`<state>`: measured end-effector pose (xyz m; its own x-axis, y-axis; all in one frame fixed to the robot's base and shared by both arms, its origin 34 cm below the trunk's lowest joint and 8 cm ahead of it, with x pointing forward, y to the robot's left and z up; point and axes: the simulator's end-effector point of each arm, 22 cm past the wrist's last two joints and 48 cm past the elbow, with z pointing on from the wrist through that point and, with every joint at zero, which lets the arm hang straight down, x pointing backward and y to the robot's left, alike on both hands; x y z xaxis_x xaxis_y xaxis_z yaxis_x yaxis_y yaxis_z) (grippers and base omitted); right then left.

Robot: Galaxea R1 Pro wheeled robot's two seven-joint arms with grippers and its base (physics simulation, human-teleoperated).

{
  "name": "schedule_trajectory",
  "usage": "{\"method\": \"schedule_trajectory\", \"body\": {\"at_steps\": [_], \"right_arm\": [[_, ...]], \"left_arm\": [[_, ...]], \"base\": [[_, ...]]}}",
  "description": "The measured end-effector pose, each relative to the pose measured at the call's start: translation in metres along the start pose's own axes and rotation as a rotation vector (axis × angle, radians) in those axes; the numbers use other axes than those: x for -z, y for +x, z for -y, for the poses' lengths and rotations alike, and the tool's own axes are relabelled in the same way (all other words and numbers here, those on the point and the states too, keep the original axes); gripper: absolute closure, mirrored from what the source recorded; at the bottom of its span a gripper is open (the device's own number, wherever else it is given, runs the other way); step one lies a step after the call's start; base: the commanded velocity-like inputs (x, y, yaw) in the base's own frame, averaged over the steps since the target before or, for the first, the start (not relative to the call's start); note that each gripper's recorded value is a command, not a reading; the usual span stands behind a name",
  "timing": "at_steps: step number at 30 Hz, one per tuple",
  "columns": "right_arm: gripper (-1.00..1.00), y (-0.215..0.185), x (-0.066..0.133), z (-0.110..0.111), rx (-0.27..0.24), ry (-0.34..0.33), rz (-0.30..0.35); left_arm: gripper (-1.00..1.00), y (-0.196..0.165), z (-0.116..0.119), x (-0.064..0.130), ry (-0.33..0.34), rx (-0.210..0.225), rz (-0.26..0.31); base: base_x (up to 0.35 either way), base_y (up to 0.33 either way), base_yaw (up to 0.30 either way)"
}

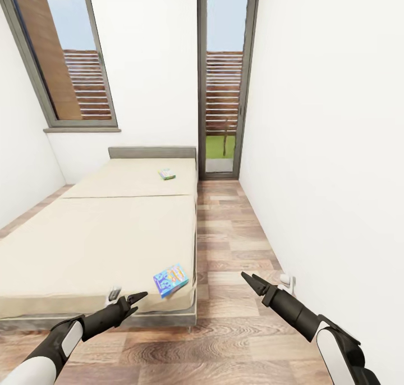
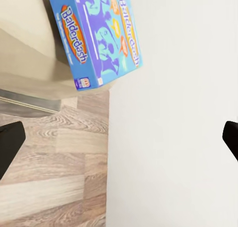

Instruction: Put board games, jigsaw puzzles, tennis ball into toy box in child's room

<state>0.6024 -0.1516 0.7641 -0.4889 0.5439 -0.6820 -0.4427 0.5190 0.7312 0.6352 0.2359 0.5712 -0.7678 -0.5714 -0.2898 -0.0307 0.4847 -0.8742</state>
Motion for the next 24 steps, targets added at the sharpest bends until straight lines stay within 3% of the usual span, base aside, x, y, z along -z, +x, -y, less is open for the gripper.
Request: {"method": "schedule_trajectory", "body": {"at_steps": [24], "right_arm": [[-1.00, 0.0002, 0.0000, 0.0001, 0.000, -0.001, -0.001]], "left_arm": [[-1.00, -0.0009, 0.0024, 0.0002, 0.012, -0.001, 0.003]], "base": [[0.028, -0.031, 0.000]]}}
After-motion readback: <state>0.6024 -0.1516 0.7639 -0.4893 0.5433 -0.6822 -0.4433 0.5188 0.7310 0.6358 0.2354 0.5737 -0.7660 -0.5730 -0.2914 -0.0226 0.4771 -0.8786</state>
